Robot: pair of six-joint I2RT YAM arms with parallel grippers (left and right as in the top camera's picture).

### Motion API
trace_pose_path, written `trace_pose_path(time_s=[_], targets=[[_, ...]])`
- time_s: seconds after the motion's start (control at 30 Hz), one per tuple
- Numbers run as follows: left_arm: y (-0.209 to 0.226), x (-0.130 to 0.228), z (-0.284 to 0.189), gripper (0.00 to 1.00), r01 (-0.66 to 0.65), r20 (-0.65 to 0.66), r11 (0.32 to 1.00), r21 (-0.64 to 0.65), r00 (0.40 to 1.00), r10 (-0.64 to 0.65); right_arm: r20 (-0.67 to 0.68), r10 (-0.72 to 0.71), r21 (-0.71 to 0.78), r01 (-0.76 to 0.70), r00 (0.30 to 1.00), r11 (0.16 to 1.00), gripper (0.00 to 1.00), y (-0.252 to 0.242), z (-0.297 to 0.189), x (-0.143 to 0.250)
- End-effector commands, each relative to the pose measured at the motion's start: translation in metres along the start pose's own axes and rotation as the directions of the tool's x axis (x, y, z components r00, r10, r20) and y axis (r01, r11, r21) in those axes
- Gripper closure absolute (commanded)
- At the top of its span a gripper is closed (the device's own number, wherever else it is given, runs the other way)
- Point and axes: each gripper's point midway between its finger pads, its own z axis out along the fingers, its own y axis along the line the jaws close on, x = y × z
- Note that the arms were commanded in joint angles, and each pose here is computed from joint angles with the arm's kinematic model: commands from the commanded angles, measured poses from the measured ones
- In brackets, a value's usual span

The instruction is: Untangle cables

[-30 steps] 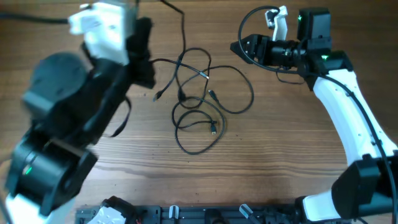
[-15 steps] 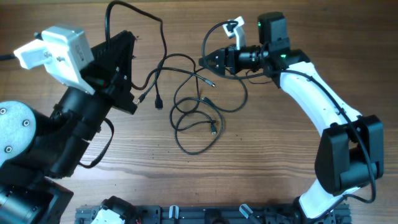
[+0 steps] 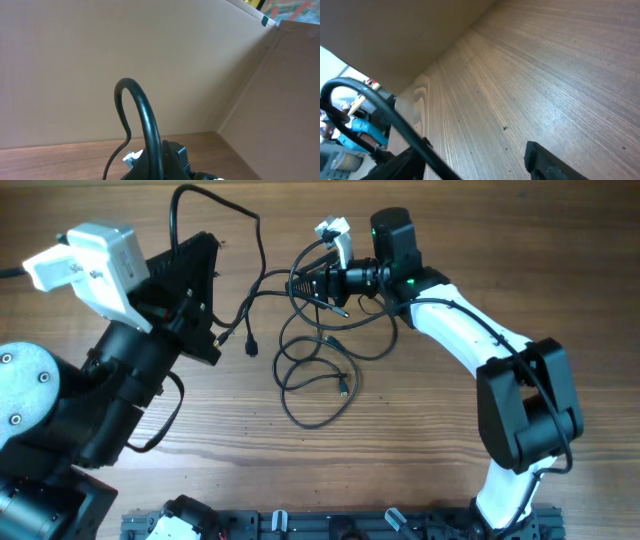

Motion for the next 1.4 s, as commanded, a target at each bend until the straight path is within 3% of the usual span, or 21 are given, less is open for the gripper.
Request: trace_pose_path(time_s=[0.0, 0.03, 0.07, 0.17, 0.23, 0.37, 0.47, 0.53, 0.57, 0.63, 0.7, 0.77, 0.83, 0.9, 0.97, 1.03, 1.1, 1.17, 1.27, 1.37], targets=[[-0.003, -0.005, -0.005, 0.96, 0.008, 0.011, 1.0, 0.015, 1.0, -0.009, 0.02, 0.099, 0.07, -0.1, 0.995, 0.992, 0.76, -0.017, 0.001, -0.001], [-0.002, -0.003, -0.005, 0.96, 0.008, 0.006, 1.0, 0.011, 1.0, -0.009, 0.039, 0.147, 0.121, -0.15, 0.988, 0.981, 0.93, -0.028, -0.001, -0.002], [0.001, -0.002, -0.005, 0.96, 0.008, 0.003, 1.0, -0.008, 1.0, -0.008, 0.059, 0.185, 0.151, -0.192, 0.981, 0.97, 0.96, -0.036, -0.007, -0.004], [0.026, 0.003, -0.005, 0.96, 0.003, -0.004, 0.989, -0.146, 1.0, -0.004, 0.107, 0.283, 0.211, -0.3, 0.953, 0.93, 0.96, -0.057, -0.034, -0.008], [0.041, 0.002, -0.005, 0.96, -0.001, 0.005, 0.973, -0.232, 1.0, 0.002, 0.163, 0.367, 0.344, -0.401, 0.916, 0.849, 0.96, -0.085, -0.066, -0.003], [0.064, -0.005, -0.007, 0.96, -0.018, 0.04, 0.931, -0.364, 0.999, 0.035, 0.271, 0.444, 0.607, -0.509, 0.854, 0.61, 0.96, -0.125, -0.141, 0.02], [0.074, -0.007, -0.003, 0.96, -0.08, 0.026, 0.903, -0.423, 0.995, 0.1, 0.289, 0.489, 0.698, -0.531, 0.823, 0.48, 0.96, -0.134, -0.169, 0.042], [0.086, -0.006, 0.002, 0.96, -0.085, 0.018, 0.874, -0.478, 0.994, 0.106, 0.31, 0.536, 0.767, -0.54, 0.785, 0.348, 0.96, -0.14, -0.185, 0.066], [0.088, -0.005, 0.003, 0.96, -0.085, 0.015, 0.87, -0.486, 0.994, 0.106, 0.308, 0.54, 0.776, -0.535, 0.784, 0.335, 0.96, -0.14, -0.187, 0.069], [0.093, -0.001, 0.007, 0.96, -0.093, -0.005, 0.866, -0.491, 0.995, 0.103, 0.258, 0.541, 0.773, -0.507, 0.801, 0.383, 0.96, -0.136, -0.182, 0.071], [0.085, 0.011, 0.021, 0.96, -0.105, -0.052, 0.898, -0.428, 0.994, 0.092, 0.149, 0.514, 0.711, -0.453, 0.845, 0.538, 0.96, -0.121, -0.16, 0.063], [0.077, 0.026, 0.035, 0.96, -0.115, -0.11, 0.924, -0.364, 0.991, 0.08, 0.082, 0.489, 0.647, -0.419, 0.869, 0.637, 0.95, -0.106, -0.141, 0.059], [0.074, 0.048, 0.051, 0.96, -0.112, -0.183, 0.939, -0.324, 0.982, 0.054, 0.023, 0.457, 0.594, -0.38, 0.889, 0.709, 0.96, -0.091, -0.124, 0.056], [0.077, 0.07, 0.067, 0.96, -0.086, -0.246, 0.943, -0.322, 0.969, 0.004, -0.003, 0.455, 0.582, -0.369, 0.89, 0.725, 0.95, -0.083, -0.114, 0.058], [0.079, 0.087, 0.079, 0.96, -0.073, -0.295, 0.944, -0.322, 0.955, -0.027, -0.002, 0.461, 0.579, -0.375, 0.887, 0.724, 0.76, -0.075, -0.116, 0.054], [0.082, 0.105, 0.09, 0.96, -0.054, -0.346, 0.945, -0.322, 0.936, -0.064, 0.015, 0.447, 0.571, -0.375, 0.894, 0.73, 0.41, -0.063, -0.126, 0.039], [0.082, 0.119, 0.097, 0.96, -0.048, -0.388, 0.95, -0.309, 0.918, -0.08, 0.042, 0.426, 0.571, -0.371, 0.904, 0.732, 0.21, -0.048, -0.142, 0.018], [0.077, 0.133, 0.106, 0.96, -0.035, -0.431, 0.961, -0.275, 0.898, -0.09, 0.06, 0.402, 0.57, -0.362, 0.914, 0.738, 0.14, -0.029, -0.156, -0.002], [0.068, 0.153, 0.119, 0.96, -0.009, -0.491, 0.977, -0.212, 0.865, -0.099, 0.079, 0.359, 0.542, -0.342, 0.93, 0.768, 0.13, -0.002, -0.165, -0.024], [0.051, 0.17, 0.126, 0.96, -0.005, -0.56, 0.997, -0.08, 0.828, -0.041, 0.089, 0.293, 0.395, -0.304, 0.952, 0.867, 0.14, 0.035, -0.16, -0.049]])
